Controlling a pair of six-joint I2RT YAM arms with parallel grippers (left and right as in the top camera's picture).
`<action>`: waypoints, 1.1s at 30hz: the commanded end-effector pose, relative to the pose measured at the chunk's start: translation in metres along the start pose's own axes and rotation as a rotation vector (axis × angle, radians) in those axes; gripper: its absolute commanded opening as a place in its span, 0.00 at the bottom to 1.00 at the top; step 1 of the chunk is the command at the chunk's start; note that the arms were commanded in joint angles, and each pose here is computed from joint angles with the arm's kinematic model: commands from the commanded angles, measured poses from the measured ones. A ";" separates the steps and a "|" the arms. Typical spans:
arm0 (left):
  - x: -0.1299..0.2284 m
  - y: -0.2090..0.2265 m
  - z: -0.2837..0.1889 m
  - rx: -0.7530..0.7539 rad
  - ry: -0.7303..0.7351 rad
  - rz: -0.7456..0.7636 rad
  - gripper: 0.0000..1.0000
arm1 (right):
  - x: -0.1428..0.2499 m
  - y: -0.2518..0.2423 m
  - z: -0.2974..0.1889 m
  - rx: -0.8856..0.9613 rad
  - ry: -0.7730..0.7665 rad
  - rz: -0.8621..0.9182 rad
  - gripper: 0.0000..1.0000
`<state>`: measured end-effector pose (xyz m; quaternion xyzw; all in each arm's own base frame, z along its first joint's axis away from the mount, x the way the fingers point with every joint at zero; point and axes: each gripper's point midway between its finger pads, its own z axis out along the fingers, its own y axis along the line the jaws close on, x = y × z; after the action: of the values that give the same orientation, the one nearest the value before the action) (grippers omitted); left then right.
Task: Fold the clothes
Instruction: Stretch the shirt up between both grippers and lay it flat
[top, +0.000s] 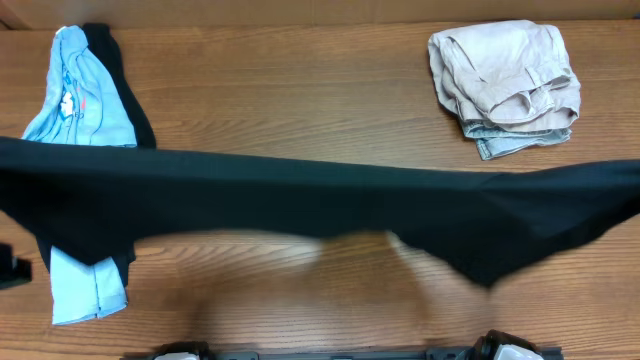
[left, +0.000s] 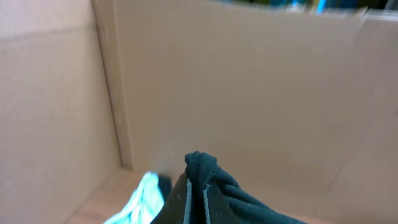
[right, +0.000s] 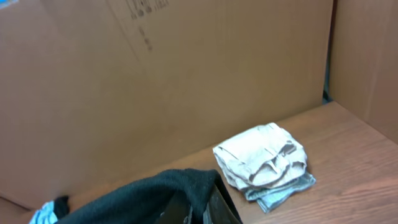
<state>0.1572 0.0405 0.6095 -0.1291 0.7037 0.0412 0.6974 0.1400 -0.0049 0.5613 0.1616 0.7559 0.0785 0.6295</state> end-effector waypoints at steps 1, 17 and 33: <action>0.031 0.005 0.051 -0.084 0.152 0.052 0.04 | 0.002 -0.015 0.024 0.059 0.050 -0.017 0.04; 0.217 -0.004 0.262 -0.197 0.759 0.199 0.04 | 0.078 -0.024 0.213 -0.112 0.546 0.016 0.04; 0.381 -0.012 0.424 -0.186 0.848 0.270 0.04 | 0.236 -0.028 0.460 -0.055 0.751 0.038 0.04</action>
<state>0.5663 0.0654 0.2228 -0.1037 0.9385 0.1103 0.3105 0.5408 0.0178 0.2384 0.0987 0.9346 0.1767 0.2925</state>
